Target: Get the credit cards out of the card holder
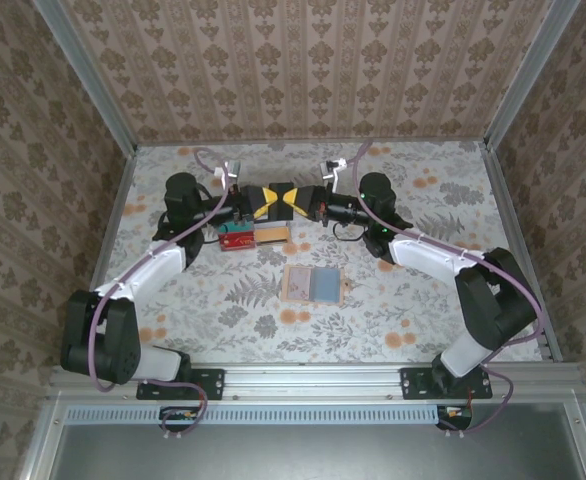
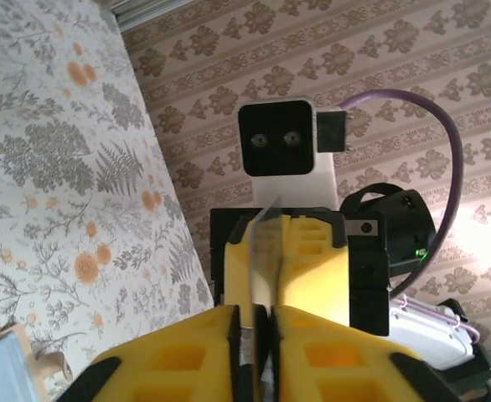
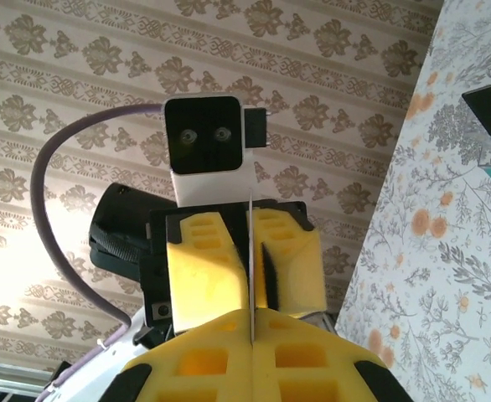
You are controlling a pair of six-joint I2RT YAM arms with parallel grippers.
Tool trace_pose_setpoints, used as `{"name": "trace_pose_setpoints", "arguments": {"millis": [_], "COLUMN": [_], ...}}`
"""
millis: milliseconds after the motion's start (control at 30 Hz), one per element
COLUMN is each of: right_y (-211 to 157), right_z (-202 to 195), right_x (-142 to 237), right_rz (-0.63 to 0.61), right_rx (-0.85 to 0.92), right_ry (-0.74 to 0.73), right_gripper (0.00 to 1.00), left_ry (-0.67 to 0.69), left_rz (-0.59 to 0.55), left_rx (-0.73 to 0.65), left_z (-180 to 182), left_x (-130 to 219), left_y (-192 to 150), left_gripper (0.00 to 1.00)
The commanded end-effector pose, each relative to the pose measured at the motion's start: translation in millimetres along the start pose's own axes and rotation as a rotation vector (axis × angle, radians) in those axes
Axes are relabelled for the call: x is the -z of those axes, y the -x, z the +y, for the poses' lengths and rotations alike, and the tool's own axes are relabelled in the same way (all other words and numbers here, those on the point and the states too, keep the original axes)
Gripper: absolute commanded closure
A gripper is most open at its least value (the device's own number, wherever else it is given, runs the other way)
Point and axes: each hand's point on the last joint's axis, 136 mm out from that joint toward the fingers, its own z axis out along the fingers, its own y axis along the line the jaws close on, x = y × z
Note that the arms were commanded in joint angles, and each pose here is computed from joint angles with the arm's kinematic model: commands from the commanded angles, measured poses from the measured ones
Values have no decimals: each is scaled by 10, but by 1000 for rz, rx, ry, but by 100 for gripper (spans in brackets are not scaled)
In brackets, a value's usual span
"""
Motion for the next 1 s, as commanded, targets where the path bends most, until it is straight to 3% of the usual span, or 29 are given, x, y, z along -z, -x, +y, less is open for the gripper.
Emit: {"name": "trace_pose_setpoints", "arguments": {"millis": [0,100,200,267,367,533,667,867,967], "right_y": [50,53,71,64,12,-47,-87,-157,-222], "right_z": [104,17,-204,-384,-650,-907,-991,-1079,-1130], "right_x": [-47,-38,40,121,258,457,535,611,663], "right_rz": [-23,-25,-50,-62,-56,-39,-32,-15,-10], "right_rx": [5,-1,-12,-4,36,86,97,98,85], "right_ry": [55,28,-51,-130,-295,-486,-532,-577,-585], "right_gripper": [92,81,53,38,22,12,7,3,2], "left_ry": [-61,-38,58,225,443,616,726,741,771], "left_rz": [11,24,26,42,99,115,152,352,451], "left_rx": [-34,-74,-165,-252,-413,-663,-852,-1230,-1316], "left_z": [-130,-105,-9,160,314,386,415,588,739], "left_x": [-7,-1,82,191,353,543,666,710,759], "left_y": [5,16,66,95,188,536,792,805,814], "left_gripper": [92,100,100,100,100,100,100,100,100]}}
